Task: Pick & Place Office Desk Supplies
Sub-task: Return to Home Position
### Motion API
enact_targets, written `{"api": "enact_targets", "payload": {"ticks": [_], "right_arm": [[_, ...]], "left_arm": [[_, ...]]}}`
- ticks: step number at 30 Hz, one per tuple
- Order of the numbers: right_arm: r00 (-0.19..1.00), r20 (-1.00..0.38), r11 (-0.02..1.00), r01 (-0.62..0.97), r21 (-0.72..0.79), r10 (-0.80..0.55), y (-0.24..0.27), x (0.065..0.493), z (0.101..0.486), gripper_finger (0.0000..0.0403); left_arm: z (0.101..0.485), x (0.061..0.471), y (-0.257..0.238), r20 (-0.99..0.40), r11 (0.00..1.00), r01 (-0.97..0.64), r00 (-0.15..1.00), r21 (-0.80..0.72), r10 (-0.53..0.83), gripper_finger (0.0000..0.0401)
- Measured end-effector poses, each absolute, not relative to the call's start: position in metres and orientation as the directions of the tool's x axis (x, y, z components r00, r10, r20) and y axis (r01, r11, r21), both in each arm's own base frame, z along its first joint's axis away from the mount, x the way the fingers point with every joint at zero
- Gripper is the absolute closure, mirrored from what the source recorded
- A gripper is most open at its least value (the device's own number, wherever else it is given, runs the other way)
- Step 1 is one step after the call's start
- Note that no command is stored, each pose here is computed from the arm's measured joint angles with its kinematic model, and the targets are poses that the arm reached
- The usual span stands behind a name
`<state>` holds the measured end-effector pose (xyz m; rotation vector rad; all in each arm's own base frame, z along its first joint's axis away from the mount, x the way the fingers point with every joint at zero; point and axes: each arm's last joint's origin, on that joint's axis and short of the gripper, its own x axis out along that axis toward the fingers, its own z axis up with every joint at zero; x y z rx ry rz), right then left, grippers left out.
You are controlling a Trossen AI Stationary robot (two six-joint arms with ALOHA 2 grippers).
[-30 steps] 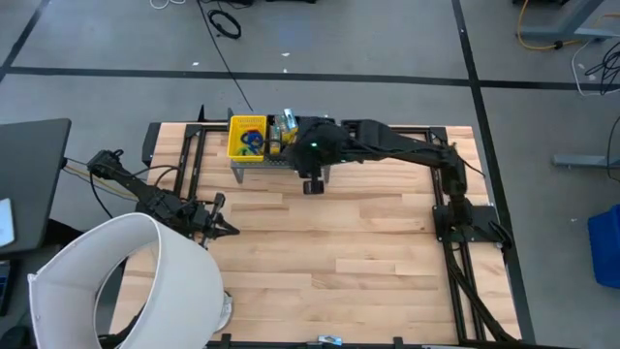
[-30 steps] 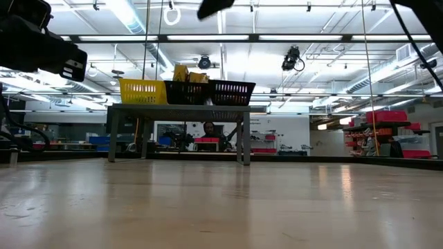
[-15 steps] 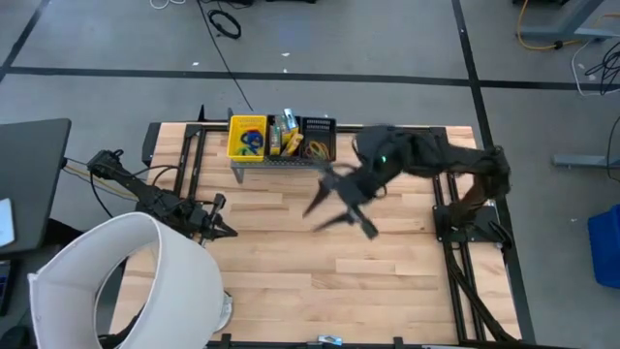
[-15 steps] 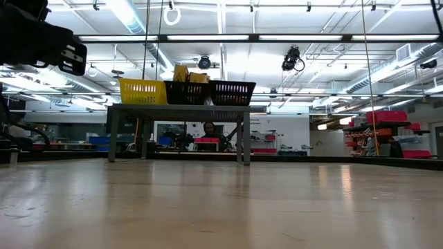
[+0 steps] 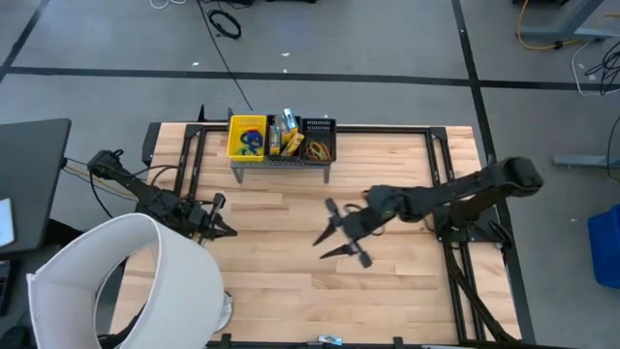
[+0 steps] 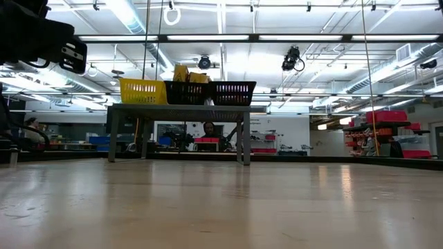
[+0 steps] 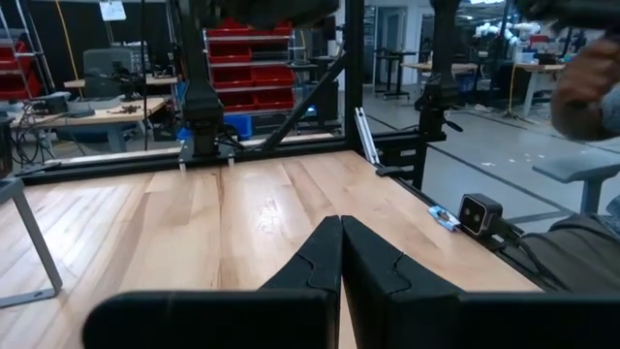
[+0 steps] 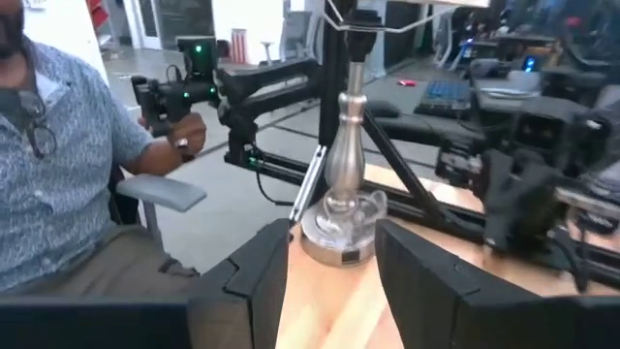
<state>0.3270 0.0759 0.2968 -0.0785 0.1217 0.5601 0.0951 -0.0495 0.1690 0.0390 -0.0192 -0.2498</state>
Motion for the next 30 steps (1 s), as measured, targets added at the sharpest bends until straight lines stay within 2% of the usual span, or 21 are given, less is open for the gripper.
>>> {"api": "enact_targets", "payload": {"ticks": [5, 15, 19, 24, 30], "right_arm": [[0.861, -0.079, 0.861, -0.507, -0.049, 0.503, 0.065, 0.277, 0.273, 0.0238], [0.945, 0.033, 0.946, -0.325, -0.004, 0.325, 0.042, 0.19, 0.219, 0.0238], [0.948, 0.036, 0.948, -0.317, -0.014, 0.317, 0.038, 0.171, 0.202, 0.0238], [0.953, 0.06, 0.955, -0.297, -0.012, 0.297, 0.031, 0.155, 0.192, 0.0238], [0.968, -0.026, 0.968, -0.248, 0.025, 0.249, 0.02, 0.143, 0.182, 0.0238]], "left_arm": [[0.171, 0.095, -0.049, 0.036, 0.968, 0.245, 0.968, 0.044, -0.247, 0.0393], [0.181, 0.098, -0.042, 0.134, 0.982, 0.181, 0.973, 0.046, -0.186, 0.0393], [0.184, 0.101, -0.036, 0.173, 0.976, 0.213, 0.961, 0.05, -0.218, 0.0393], [0.182, 0.107, -0.024, 0.146, 0.987, 0.158, 0.976, 0.023, -0.16, 0.0393], [0.175, 0.115, -0.011, 0.072, 0.993, 0.114, 0.991, 0.009, -0.115, 0.0393]]}}
